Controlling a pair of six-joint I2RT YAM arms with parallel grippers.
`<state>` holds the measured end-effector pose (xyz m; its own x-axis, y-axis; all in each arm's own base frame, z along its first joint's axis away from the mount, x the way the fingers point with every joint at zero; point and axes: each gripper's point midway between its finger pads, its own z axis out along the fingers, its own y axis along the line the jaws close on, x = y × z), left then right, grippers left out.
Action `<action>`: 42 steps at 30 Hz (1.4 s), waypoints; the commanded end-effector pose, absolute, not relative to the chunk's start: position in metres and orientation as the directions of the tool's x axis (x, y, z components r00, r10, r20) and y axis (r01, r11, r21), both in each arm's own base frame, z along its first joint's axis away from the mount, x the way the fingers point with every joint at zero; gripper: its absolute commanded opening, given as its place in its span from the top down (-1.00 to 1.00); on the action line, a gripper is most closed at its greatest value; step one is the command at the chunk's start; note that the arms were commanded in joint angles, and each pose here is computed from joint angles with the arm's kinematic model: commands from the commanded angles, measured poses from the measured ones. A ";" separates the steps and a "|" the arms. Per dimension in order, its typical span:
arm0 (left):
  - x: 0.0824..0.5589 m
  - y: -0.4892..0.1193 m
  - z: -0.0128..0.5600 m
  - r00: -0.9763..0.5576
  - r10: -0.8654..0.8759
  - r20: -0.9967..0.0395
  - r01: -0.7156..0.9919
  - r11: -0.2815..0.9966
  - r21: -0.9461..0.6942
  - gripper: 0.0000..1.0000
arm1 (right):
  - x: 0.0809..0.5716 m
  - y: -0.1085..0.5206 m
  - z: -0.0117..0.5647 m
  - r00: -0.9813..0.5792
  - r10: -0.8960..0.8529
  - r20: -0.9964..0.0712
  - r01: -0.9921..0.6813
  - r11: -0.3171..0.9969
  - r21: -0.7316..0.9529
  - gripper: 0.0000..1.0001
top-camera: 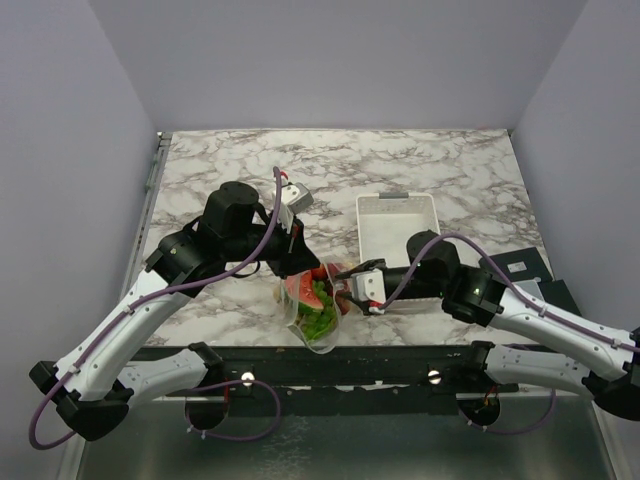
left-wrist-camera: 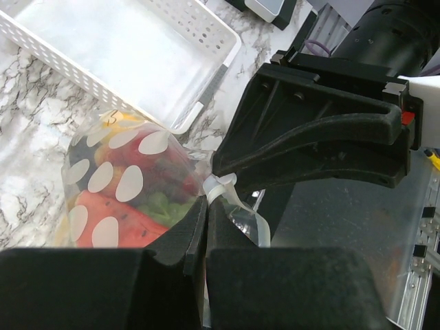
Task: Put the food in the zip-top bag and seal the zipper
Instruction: Adjust the zipper food storage bag at the center of the board.
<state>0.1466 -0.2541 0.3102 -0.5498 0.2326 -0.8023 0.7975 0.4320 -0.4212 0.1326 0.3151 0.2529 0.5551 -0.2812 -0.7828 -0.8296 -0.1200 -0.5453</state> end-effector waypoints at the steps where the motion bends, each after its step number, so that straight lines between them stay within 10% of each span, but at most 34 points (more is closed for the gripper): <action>1: 0.140 -0.259 0.342 -0.480 0.192 -0.856 0.847 0.356 -0.395 0.98 | 0.136 0.318 0.244 0.568 -0.303 -0.766 -0.819 -0.115 -0.562 0.18; 9: 0.139 -0.259 0.340 -0.482 0.197 -0.854 0.848 0.349 -0.398 0.98 | 0.135 0.318 0.238 0.567 -0.327 -0.756 -0.818 -0.116 -0.563 0.30; 17: 0.138 -0.258 0.336 -0.485 0.201 -0.851 0.845 0.357 -0.397 0.98 | 0.137 0.313 0.249 0.567 -0.346 -0.747 -0.814 -0.098 -0.573 0.99; 42: 0.139 -0.231 0.303 -0.467 0.200 -0.861 0.817 0.470 -0.334 0.92 | 0.142 0.298 0.314 0.219 -0.540 -0.813 -0.954 0.055 -0.294 0.99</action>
